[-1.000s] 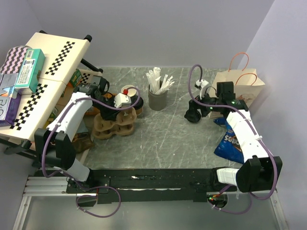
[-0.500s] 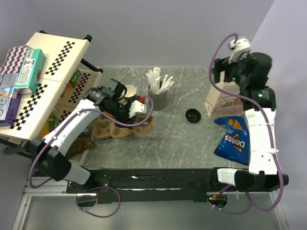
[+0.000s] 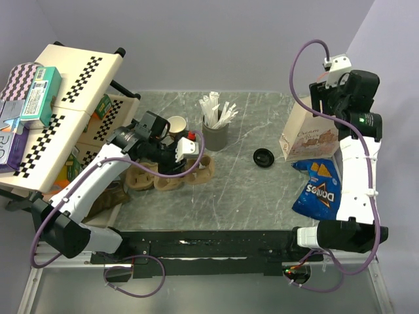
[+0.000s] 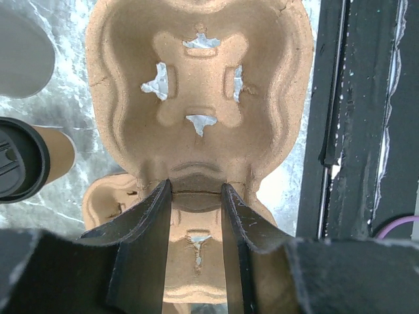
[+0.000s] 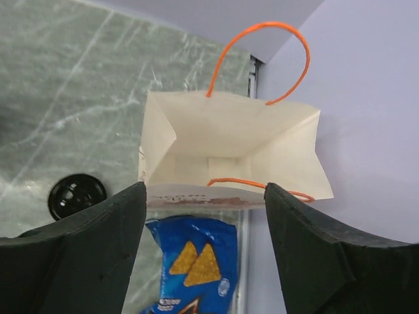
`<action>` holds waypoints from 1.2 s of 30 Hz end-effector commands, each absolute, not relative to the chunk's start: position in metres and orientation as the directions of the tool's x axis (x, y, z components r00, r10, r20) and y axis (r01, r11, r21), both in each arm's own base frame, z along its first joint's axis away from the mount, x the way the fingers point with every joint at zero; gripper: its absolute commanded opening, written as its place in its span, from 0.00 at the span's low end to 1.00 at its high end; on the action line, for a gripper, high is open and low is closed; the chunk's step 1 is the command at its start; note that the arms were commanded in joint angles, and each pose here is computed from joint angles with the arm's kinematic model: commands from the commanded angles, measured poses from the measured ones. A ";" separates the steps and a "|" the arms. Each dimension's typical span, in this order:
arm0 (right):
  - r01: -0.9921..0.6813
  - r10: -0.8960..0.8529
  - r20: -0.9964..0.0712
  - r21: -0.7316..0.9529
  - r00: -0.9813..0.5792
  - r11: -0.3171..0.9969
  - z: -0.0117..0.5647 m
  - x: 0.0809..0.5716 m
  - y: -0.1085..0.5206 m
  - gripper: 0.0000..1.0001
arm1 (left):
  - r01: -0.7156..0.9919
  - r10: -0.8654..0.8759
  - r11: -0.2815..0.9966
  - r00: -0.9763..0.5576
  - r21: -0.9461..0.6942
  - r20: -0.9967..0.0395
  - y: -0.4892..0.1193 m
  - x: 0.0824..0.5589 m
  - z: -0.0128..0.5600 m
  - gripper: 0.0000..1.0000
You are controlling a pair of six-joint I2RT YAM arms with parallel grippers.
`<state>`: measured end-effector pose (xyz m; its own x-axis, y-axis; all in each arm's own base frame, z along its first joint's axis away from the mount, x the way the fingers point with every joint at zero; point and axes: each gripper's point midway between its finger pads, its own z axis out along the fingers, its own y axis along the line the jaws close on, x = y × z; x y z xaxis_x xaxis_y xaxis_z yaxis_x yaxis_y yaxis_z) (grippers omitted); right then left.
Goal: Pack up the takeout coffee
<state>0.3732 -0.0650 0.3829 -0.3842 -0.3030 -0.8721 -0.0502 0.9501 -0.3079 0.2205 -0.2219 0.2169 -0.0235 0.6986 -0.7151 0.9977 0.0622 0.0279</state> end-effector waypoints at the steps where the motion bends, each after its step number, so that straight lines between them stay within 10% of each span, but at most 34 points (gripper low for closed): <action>1: -0.051 -0.393 -0.811 -0.413 -0.433 0.909 0.374 0.369 -0.083 0.78 | 0.998 0.656 0.048 -0.007 0.033 -0.755 -0.229 0.214 0.226 0.01; 25: 0.038 -0.726 -0.542 -0.811 -0.423 0.583 0.393 0.383 -0.139 0.69 | 0.998 0.636 0.055 -0.032 0.004 -0.771 -0.236 0.214 0.229 0.01; 30: 0.101 -0.732 -0.573 -0.807 -0.368 0.582 0.405 0.383 -0.137 0.06 | 0.998 0.635 0.060 -0.041 -0.004 -0.771 -0.238 0.215 0.231 0.01; 36: 0.207 -0.736 -0.608 -0.794 -0.297 0.572 0.440 0.359 -0.133 0.00 | 0.998 0.645 0.069 -0.051 -0.008 -0.763 -0.234 0.213 0.225 0.01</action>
